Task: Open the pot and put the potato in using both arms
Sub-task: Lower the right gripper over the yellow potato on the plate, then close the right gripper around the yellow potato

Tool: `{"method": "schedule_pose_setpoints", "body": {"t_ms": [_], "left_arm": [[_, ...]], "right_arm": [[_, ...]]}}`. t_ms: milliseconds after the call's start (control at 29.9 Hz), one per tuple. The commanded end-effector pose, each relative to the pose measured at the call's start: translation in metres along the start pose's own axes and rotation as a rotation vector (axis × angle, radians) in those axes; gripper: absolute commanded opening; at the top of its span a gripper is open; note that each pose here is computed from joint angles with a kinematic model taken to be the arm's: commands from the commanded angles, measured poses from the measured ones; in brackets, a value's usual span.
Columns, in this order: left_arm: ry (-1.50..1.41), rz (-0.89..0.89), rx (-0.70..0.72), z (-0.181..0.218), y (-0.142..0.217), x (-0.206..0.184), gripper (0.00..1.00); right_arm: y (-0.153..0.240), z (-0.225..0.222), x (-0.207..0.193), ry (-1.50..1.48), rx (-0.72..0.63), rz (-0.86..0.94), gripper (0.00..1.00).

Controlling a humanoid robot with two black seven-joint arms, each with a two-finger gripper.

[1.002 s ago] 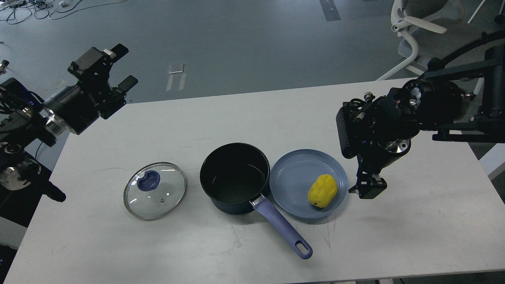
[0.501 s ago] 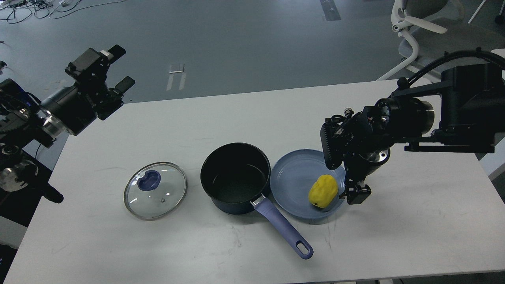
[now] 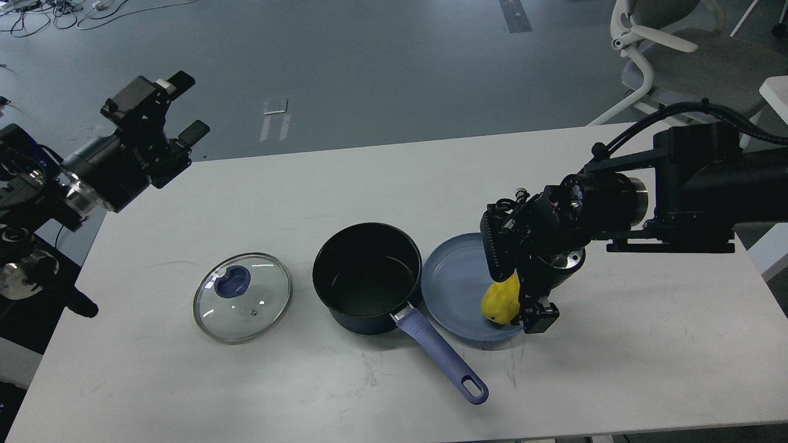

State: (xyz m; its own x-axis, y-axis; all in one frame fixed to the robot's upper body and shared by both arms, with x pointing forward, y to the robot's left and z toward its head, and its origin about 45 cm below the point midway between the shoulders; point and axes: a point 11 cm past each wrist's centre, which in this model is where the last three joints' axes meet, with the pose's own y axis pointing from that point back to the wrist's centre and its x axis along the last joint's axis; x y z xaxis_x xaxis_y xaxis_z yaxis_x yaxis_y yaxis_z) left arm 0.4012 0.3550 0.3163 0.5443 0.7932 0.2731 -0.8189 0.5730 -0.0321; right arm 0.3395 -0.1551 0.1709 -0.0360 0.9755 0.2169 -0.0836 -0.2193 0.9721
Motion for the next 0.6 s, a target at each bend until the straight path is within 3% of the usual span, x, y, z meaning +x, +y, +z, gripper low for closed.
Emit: {"method": "schedule_pose_setpoints", "body": {"t_ms": [0,568], "left_arm": [[0.001,0.001,-0.002,0.000,0.000,0.000,0.98],[-0.009,0.009,0.006,0.001,0.004,0.005,0.98]], "right_arm": [[-0.002,-0.001,0.005,0.011,0.005,0.006,1.00],[-0.013,-0.003,0.010,0.014,0.013,0.004,1.00]]}}
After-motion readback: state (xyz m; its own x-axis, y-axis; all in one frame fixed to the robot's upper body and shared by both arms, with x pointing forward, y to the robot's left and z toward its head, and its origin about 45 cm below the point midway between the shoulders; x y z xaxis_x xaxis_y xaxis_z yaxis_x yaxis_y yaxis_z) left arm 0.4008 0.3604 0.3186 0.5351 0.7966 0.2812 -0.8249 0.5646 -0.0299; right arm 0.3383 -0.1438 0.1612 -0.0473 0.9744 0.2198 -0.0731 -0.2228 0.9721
